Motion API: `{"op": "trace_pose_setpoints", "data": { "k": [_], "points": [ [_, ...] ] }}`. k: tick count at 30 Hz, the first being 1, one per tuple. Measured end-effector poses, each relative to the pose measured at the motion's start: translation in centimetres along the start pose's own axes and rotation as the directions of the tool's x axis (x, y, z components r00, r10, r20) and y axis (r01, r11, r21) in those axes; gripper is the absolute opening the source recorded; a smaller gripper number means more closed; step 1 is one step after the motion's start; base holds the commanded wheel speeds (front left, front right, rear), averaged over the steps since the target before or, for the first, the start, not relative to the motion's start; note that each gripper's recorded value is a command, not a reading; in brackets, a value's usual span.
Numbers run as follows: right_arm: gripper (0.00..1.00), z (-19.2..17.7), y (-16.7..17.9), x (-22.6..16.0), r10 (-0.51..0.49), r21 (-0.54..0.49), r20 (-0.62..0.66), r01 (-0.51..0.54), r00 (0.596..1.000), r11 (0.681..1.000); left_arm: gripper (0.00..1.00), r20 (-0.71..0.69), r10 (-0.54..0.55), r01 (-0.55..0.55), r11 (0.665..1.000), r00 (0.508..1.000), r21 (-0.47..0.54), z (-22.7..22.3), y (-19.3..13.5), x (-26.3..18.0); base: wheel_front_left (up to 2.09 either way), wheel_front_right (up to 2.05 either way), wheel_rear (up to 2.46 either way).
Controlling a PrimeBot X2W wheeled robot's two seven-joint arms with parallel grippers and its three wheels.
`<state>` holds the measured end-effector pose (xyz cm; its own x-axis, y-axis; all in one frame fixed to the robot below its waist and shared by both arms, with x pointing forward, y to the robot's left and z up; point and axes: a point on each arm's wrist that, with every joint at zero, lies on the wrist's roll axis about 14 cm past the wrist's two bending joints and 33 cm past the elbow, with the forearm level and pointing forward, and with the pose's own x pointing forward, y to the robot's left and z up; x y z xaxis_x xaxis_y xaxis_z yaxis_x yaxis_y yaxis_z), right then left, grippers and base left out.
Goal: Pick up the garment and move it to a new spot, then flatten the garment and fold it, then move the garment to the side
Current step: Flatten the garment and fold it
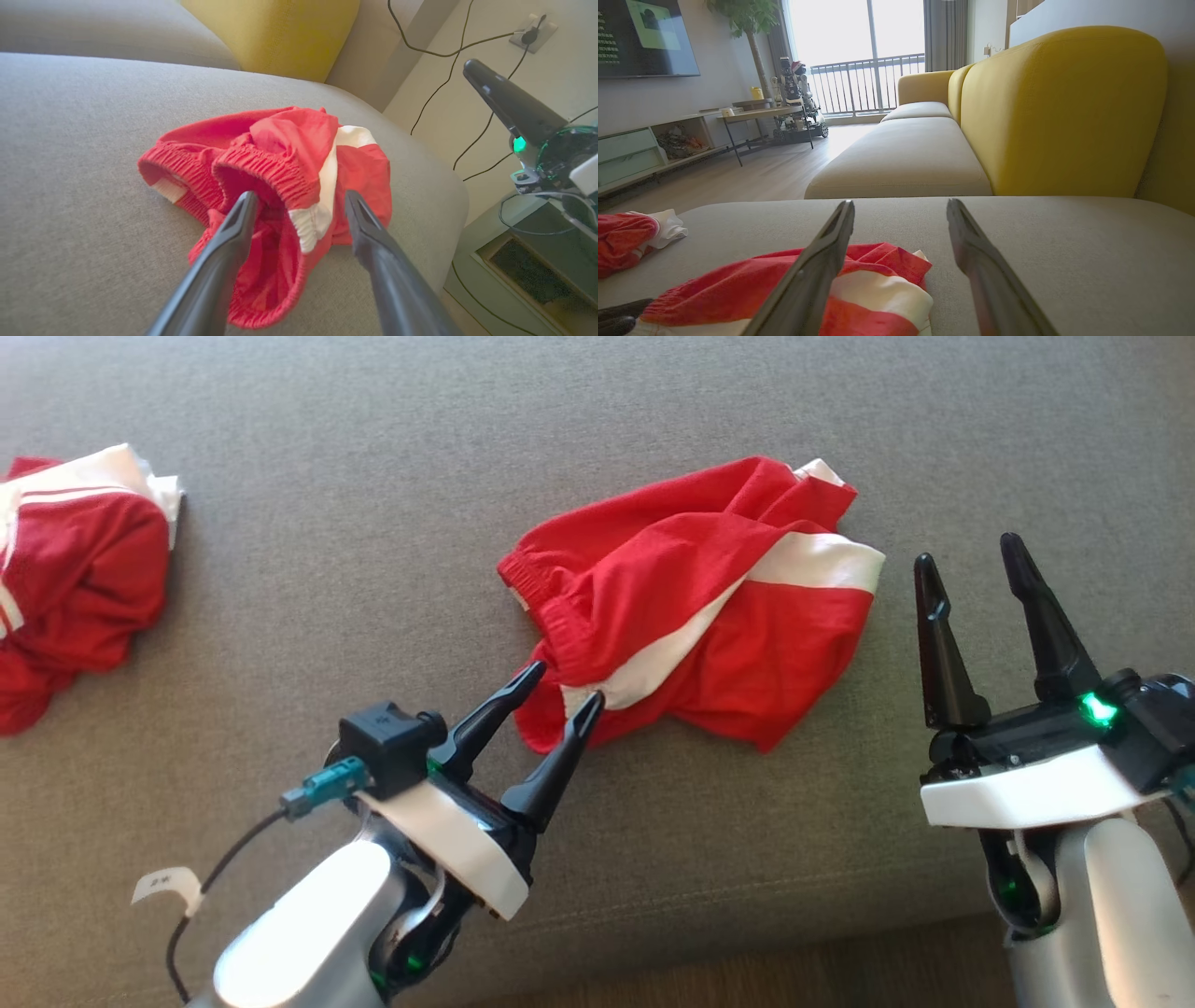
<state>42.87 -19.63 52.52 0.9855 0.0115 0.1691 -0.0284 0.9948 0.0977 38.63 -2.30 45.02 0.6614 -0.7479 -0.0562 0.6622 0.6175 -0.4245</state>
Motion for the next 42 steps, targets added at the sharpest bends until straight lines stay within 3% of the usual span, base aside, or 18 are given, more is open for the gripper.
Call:
{"op": "trace_pose_setpoints", "data": {
  "k": [16, 17, 20, 21, 29, 33, 37, 42],
  "points": [
    [1.0, 0.6, -0.8, -0.5, -0.021, -0.01, 0.01, 0.021, 1.0, 1.0, 0.97, -0.121, 0.004, 0.005, 0.997, 0.993, 0.077, -2.1, -0.4, -0.1, 0.0, 0.0, 0.0],
    [1.0, 0.5, -0.8, -0.5, -0.022, -0.01, 0.008, 0.022, 1.0, 1.0, 0.47, -0.122, 0.01, 0.0, 0.997, 0.992, 0.08, -2.1, -0.2, -0.1, 0.0, 0.0, 0.0],
    [1.0, 0.4, -0.8, -0.5, -0.023, -0.007, 0.005, 0.023, 1.0, 1.0, 0.04, -0.137, 0.022, -0.011, 0.996, 0.99, 0.084, -2.3, 0.0, 0.0, 0.0, 0.0, 0.0],
    [1.0, 0.4, -0.8, -0.5, -0.023, -0.006, 0.005, 0.023, 1.0, 1.0, 0.0, -0.14, 0.022, -0.01, 0.996, 0.99, 0.086, -2.3, 0.1, 0.1, 0.0, 0.0, 0.0],
    [1.0, -0.6, -0.3, -0.5, -0.012, 0.021, -0.022, 0.013, 1.0, 1.0, 0.0, -0.058, 0.096, -0.093, 0.994, 0.994, 0.049, 0.2, 2.1, 0.0, 0.0, 0.0, 0.0],
    [1.0, -2.4, 0.3, -0.7, -0.019, 0.156, -0.069, 0.03, 0.997, 0.987, 0.0, -0.017, 0.167, -0.166, 0.985, 0.986, 0.048, 1.9, 4.4, -1.2, 0.0, 0.0, 0.0],
    [1.0, -6.0, 0.0, -1.5, -0.052, 0.289, -0.176, 0.102, 0.983, 0.952, 0.0, -0.008, 0.25, -0.249, 0.966, 0.968, 0.076, 2.4, 6.9, -3.2, 0.0, 0.0, 0.0],
    [1.0, -9.7, 1.2, -1.7, -0.024, 0.318, -0.289, 0.12, 0.957, 0.941, 0.0, 0.003, 0.275, -0.274, 0.958, 0.961, 0.085, 2.7, 7.8, -3.9, 0.0, 0.0, 0.0]
  ]
}}
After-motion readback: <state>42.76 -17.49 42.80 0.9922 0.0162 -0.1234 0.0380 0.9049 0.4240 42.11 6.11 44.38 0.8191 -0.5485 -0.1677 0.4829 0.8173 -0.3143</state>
